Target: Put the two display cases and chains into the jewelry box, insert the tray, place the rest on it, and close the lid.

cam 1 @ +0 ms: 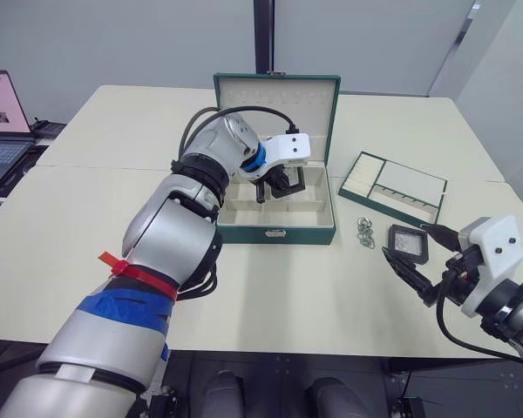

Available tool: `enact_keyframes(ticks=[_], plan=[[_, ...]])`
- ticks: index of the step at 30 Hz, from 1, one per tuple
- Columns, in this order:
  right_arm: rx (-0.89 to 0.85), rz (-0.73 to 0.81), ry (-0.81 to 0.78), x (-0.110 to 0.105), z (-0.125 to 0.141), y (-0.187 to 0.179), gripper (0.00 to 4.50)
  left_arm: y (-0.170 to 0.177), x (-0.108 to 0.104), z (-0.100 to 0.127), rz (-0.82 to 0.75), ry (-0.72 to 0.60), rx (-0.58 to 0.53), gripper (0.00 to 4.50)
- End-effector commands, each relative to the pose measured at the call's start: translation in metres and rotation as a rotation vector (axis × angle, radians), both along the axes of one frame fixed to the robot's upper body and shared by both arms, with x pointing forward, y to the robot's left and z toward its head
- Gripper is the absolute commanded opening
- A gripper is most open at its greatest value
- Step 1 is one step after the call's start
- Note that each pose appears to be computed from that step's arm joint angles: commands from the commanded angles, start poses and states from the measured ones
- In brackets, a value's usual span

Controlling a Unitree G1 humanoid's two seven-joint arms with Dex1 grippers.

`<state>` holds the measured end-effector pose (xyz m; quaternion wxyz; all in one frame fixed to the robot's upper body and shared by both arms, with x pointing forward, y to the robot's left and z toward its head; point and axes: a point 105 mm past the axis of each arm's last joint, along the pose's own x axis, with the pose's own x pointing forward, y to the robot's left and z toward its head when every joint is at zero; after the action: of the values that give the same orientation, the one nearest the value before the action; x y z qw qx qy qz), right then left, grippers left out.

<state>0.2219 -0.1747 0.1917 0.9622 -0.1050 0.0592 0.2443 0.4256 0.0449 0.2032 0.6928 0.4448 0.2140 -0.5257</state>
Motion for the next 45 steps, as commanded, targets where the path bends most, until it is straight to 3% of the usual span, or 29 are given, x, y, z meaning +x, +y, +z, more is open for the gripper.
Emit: enact_keyframes(ticks=[1,23,31,41,45], plan=[[0.011,0.041,-0.061,-0.007,0.014,0.008,4.50,-0.003,0.001,0.005,-0.008,-0.024,-0.012,0.02],[0.041,0.109,-0.031,-0.015,0.018,0.017,4.50,-0.003,-0.001,-0.003,-0.041,-0.021,0.022,0.02],[0.036,0.106,-0.027,-0.015,0.018,0.017,4.50,-0.003,0.000,-0.002,-0.040,-0.026,0.014,2.36],[0.046,0.129,-0.028,-0.011,0.019,0.020,4.50,0.001,-0.007,0.008,-0.068,0.035,-0.028,2.36],[0.055,0.139,-0.025,-0.010,0.019,0.021,4.50,0.003,-0.011,0.014,-0.084,0.069,-0.049,3.22]])
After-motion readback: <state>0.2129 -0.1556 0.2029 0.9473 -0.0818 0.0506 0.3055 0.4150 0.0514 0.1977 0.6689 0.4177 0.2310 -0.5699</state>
